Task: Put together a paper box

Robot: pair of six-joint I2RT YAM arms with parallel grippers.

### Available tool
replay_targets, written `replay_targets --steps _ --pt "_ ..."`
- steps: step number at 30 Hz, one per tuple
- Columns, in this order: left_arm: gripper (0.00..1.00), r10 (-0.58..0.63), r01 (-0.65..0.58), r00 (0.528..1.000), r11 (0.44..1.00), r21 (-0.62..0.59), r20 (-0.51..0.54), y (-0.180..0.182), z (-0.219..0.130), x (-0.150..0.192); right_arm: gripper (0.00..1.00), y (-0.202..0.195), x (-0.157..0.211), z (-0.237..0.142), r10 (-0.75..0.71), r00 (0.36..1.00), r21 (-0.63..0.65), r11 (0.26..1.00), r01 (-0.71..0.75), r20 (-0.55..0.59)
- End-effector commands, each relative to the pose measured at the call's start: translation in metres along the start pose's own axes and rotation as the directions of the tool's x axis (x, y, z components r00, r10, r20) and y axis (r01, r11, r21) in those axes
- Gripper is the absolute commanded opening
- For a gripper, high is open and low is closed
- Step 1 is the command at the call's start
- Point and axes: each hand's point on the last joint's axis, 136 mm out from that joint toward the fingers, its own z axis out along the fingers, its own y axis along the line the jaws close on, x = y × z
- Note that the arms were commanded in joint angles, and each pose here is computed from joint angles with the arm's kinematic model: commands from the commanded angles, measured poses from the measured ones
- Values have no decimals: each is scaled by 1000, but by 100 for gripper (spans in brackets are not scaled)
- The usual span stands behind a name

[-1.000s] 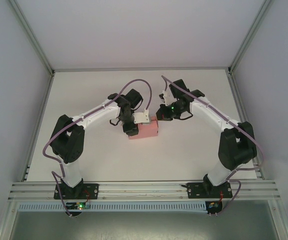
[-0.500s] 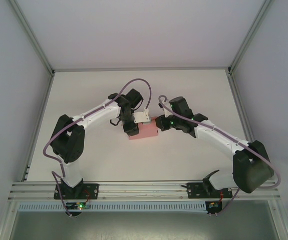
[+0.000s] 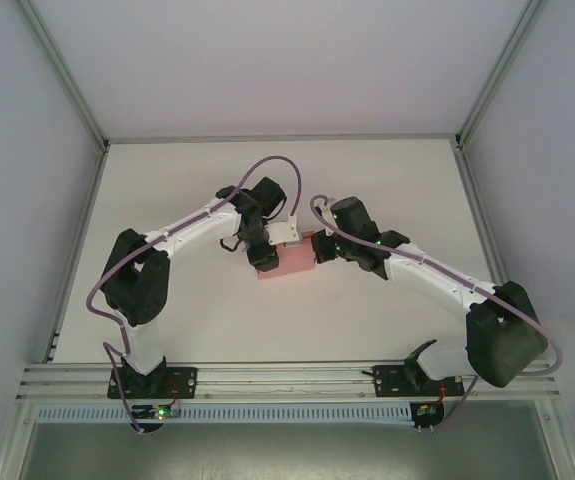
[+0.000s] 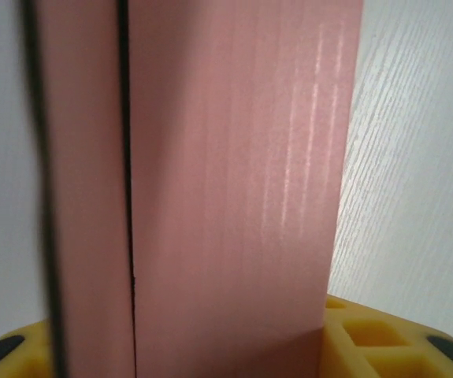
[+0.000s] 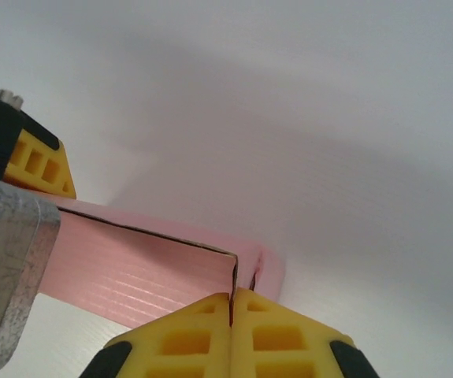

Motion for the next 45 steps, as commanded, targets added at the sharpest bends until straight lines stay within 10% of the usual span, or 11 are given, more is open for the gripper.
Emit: replay_targets --steps 1,14,29,37,45 --pt "51 -21 22 998 1000 -21 64 12 6 -19 0 1 27 6 -16 998 34 999 19 -64" --pt "85 -105 128 984 977 -169 141 33 -29 -34 0 -4 -1 -7 17 1000 137 990 -19 17" --pt "91 -324 365 929 876 -314 177 38 -59 9 0 -9 -11 1 41 999 197 980 -36 -17" --pt "87 -339 371 925 903 -218 171 25 -32 12 0 -9 2 9 70 995 180 982 -57 -66" --pt "46 -395 418 907 884 -211 144 49 -13 6 0 9 3 13 108 987 71 992 -100 -118"
